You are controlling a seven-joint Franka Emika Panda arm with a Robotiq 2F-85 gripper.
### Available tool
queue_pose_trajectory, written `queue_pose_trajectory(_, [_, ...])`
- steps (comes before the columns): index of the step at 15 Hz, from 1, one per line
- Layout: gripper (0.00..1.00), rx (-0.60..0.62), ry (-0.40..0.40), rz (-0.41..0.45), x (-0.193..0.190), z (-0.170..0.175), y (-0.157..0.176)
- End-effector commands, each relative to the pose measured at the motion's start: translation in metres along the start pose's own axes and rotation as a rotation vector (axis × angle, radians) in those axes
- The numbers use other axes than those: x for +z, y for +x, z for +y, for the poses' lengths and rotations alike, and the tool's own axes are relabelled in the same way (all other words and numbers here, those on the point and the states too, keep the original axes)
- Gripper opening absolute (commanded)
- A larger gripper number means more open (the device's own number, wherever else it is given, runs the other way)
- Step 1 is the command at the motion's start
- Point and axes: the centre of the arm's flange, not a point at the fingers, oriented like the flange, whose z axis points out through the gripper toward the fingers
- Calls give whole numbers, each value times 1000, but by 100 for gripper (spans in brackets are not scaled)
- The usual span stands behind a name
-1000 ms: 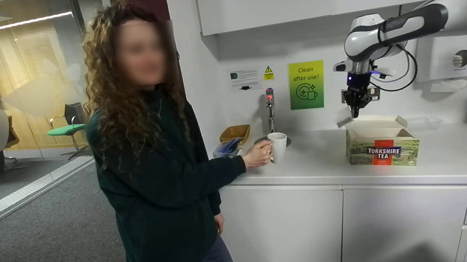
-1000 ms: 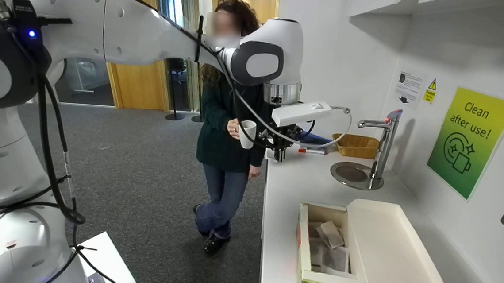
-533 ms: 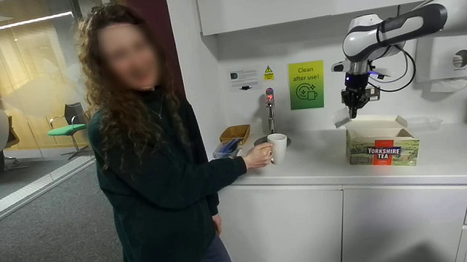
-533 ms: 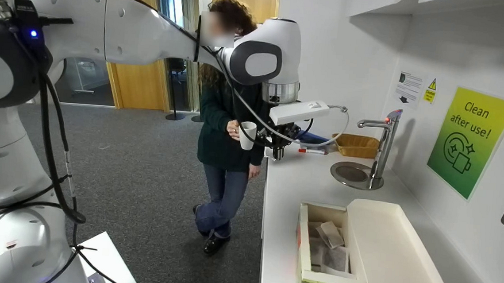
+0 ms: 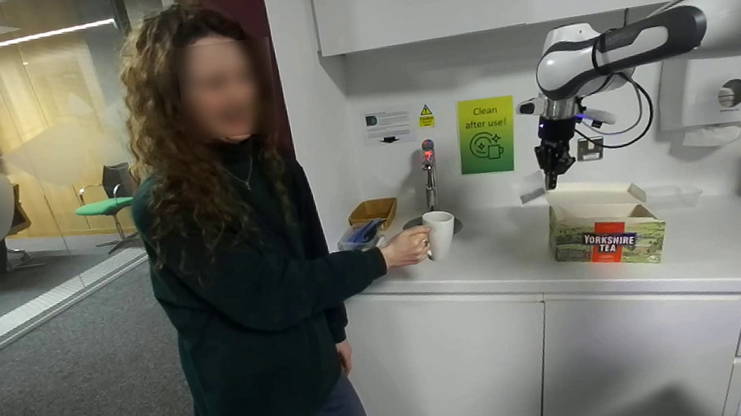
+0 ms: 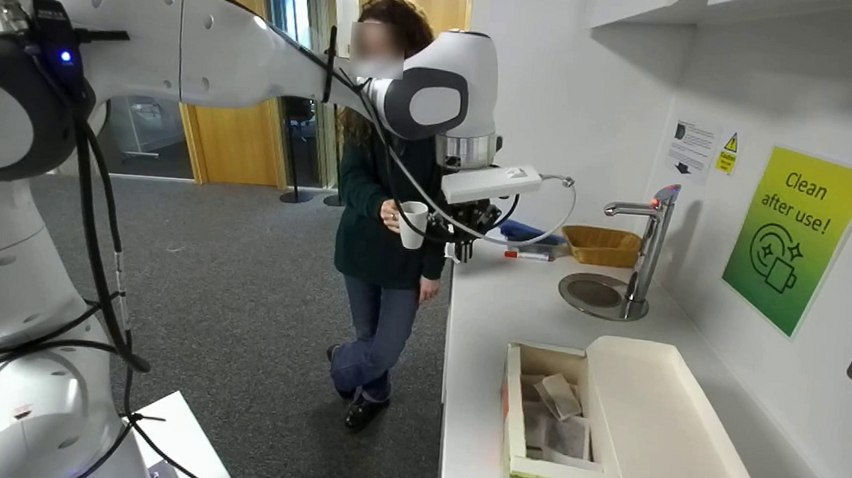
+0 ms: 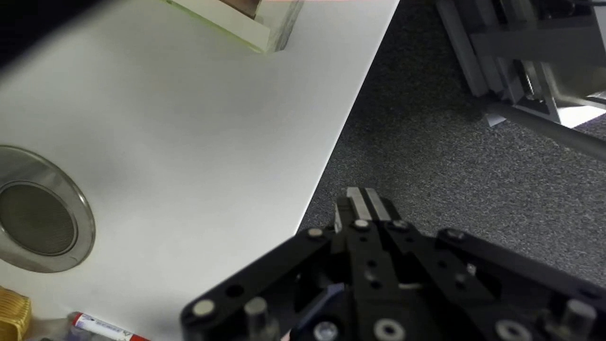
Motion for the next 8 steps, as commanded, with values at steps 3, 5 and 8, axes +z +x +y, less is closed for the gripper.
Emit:
queue_pose_trajectory(3, [0,-47,-34,17,-17,-14,20])
queue_pose_trajectory(5, [0,-60,-36,21,-18,-15,25])
queue_pose_trajectory(8, [0,-75,-39,26,-21,-16,30])
